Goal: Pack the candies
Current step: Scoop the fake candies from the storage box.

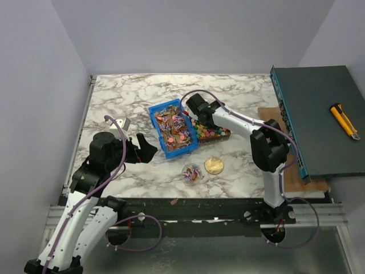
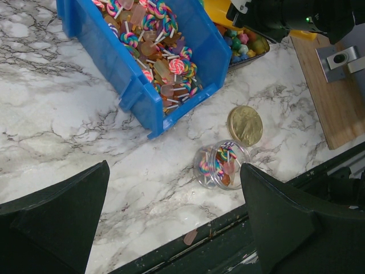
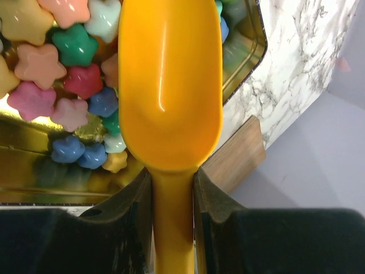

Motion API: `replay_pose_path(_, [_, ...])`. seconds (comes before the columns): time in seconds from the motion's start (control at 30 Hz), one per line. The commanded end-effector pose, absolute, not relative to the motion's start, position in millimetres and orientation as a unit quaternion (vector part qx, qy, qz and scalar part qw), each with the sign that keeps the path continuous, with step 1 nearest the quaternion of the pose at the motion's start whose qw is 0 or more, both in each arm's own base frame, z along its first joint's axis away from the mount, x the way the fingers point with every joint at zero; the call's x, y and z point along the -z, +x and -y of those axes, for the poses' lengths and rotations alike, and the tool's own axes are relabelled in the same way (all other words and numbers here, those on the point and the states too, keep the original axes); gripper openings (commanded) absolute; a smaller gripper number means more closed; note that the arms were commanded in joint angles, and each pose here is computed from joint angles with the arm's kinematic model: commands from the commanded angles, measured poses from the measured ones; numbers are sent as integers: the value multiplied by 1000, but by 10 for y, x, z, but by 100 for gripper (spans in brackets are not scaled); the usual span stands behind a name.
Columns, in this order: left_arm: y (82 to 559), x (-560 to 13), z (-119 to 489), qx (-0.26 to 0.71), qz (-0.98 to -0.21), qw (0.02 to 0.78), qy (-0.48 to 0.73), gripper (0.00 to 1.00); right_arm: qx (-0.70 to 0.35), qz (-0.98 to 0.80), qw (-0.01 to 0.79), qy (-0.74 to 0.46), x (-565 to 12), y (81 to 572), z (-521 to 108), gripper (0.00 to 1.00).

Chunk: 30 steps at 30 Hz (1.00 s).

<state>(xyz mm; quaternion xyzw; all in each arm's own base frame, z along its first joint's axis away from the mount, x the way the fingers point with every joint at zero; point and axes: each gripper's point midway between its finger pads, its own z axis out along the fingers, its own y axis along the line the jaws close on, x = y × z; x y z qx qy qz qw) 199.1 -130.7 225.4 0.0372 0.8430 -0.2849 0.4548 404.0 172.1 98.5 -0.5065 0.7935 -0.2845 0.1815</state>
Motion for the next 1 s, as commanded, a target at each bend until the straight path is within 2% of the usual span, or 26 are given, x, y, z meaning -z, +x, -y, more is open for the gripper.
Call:
replay_pose_path(0.0, [1985,-2221,1287,279,-845,455,35,99,254,-801,172,-514,-843,4023,-1894,1])
replay_pose_path(0.47, [2008,-2197,1273,273,-848,453,32,99,132,-830,220,-494,-587,3947,-2312,1])
replay_pose_path(0.97, [2041,-2144,1252,263,-855,446,27,99,106,-846,261,-452,-581,3847,-2249,1])
